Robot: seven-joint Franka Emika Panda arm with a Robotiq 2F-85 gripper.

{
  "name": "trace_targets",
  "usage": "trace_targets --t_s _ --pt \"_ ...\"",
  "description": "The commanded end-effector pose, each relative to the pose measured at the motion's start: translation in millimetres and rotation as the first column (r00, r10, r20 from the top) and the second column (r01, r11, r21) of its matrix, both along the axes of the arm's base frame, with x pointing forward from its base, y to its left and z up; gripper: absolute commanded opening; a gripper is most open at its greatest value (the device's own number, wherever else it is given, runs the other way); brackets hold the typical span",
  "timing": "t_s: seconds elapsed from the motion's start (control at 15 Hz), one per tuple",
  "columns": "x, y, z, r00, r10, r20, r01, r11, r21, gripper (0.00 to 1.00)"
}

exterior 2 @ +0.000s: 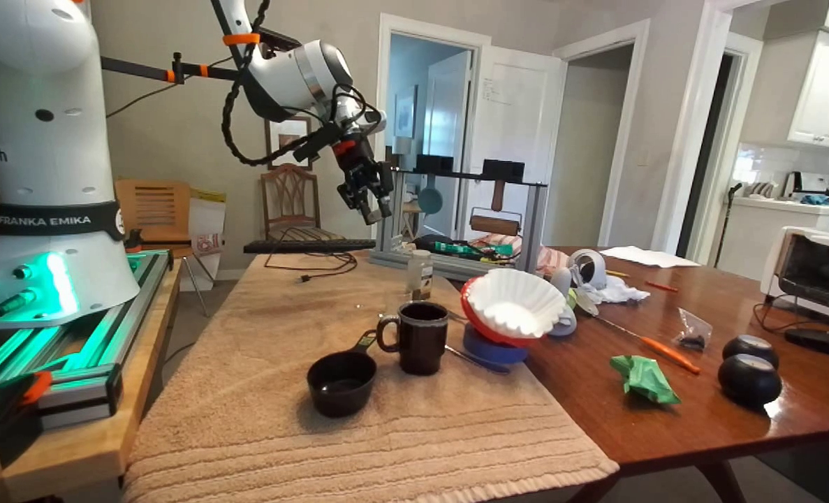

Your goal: Put the bottle upright then put the lid on the bottle

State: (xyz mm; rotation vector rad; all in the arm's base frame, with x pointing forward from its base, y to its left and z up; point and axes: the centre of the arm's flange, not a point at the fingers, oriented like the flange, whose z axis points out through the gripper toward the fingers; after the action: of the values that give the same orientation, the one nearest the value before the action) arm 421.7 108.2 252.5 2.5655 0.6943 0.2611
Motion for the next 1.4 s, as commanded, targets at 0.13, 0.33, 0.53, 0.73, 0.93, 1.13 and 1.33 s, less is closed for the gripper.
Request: trace_targets --t_s 0.13,0.33,0.53,0.73,0.93,1.13,1.33 --pt "20 -1 2 1.000 0.011 -0.006 -0.011 0.999 0.042 0.23" --pt "65 7 16 0.999 0.032 -0.036 -0.028 0.994 0.105 0.23" --pt "108 10 34 0.992 0.045 -0.117 -0.033 0.994 0.108 0.23" --pt "137 2 51 0.977 0.042 -0.209 -0.024 0.996 0.087 0.23" --pt "145 -15 59 0.947 0.004 -0.322 -0.011 1.000 -0.017 0.23" --pt "135 -19 63 0.956 0.001 -0.294 -0.004 1.000 -0.010 0.48" --pt "141 -23 60 0.952 0.001 -0.306 -0.006 1.000 -0.014 0.48"
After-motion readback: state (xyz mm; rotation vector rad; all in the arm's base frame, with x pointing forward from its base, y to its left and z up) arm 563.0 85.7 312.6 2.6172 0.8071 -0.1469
